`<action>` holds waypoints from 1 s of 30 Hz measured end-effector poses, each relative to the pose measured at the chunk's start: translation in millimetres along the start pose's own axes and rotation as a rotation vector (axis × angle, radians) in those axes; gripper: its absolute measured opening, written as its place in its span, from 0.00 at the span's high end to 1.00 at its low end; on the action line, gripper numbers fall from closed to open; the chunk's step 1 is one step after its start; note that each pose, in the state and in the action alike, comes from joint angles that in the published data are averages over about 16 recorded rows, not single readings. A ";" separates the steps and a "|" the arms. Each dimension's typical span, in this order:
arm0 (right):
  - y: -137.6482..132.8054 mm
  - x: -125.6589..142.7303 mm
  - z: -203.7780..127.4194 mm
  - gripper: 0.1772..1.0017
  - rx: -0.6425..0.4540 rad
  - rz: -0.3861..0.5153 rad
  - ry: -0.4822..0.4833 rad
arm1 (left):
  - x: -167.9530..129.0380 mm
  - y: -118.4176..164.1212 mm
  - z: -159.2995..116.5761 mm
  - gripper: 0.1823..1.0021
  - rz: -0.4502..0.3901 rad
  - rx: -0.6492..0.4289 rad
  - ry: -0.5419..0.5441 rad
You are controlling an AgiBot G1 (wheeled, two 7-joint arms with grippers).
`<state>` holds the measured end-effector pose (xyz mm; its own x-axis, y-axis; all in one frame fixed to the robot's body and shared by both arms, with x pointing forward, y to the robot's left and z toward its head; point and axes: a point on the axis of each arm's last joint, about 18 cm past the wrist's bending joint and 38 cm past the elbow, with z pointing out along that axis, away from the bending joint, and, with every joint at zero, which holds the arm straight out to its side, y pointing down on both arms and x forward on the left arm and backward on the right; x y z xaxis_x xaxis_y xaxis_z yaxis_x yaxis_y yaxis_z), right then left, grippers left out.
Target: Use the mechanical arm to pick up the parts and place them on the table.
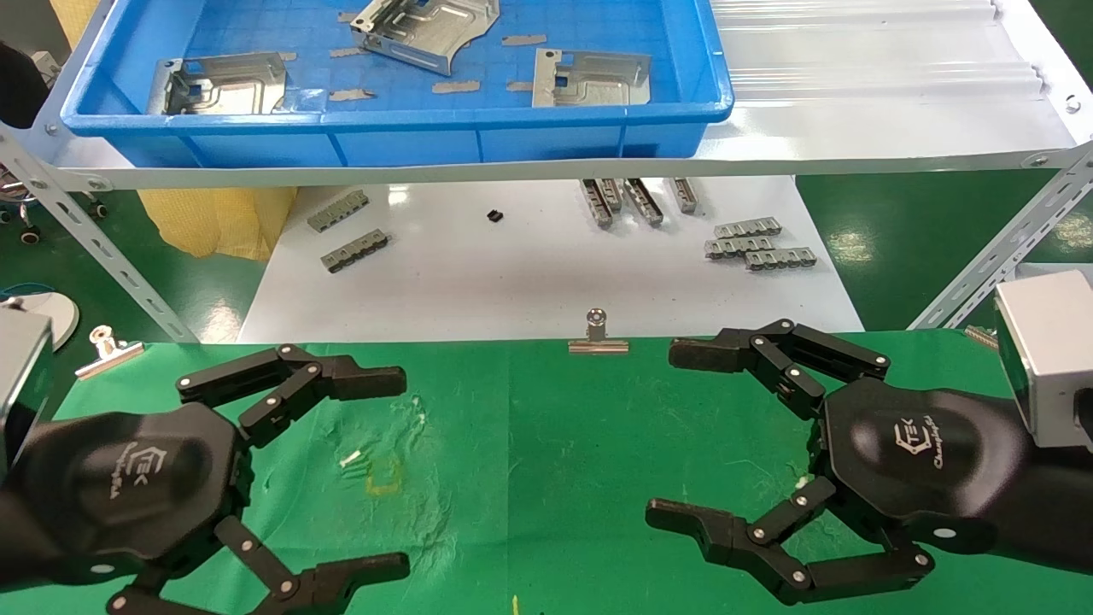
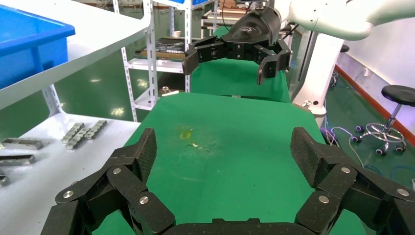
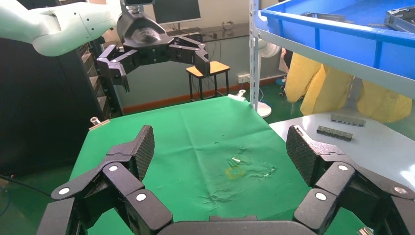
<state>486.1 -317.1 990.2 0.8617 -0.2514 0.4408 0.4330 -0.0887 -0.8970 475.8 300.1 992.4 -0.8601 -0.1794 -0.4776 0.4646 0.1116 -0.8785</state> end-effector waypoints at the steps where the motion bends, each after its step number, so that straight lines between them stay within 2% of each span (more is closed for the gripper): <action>1: 0.0 0.0 0.0 0.01 0.000 0.000 0.000 | 0.0 0.0 0.0 0.00 0.000 0.000 0.000; 11: 0.0 0.0 0.0 0.06 0.000 0.000 0.000 | 0.0 0.0 0.0 0.00 0.000 0.000 0.000; 17: 0.0 0.0 0.0 0.14 0.000 0.000 0.000 | 0.0 0.0 0.0 0.00 0.000 0.000 0.000; 24: 0.0 0.0 0.0 0.29 0.000 0.000 0.000 | -1.6 -2.9 0.1 0.00 0.012 -0.006 -0.002; 30: 0.0 0.0 0.0 0.45 0.000 0.000 0.000 | -18.0 -17.9 2.0 0.00 0.052 -0.024 -0.031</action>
<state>486.1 -317.1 990.2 0.8617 -0.2514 0.4408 0.4330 -0.0887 -0.8970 483.4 299.4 1016.7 -0.8280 -0.2027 -0.5228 0.5026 0.1450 -0.8523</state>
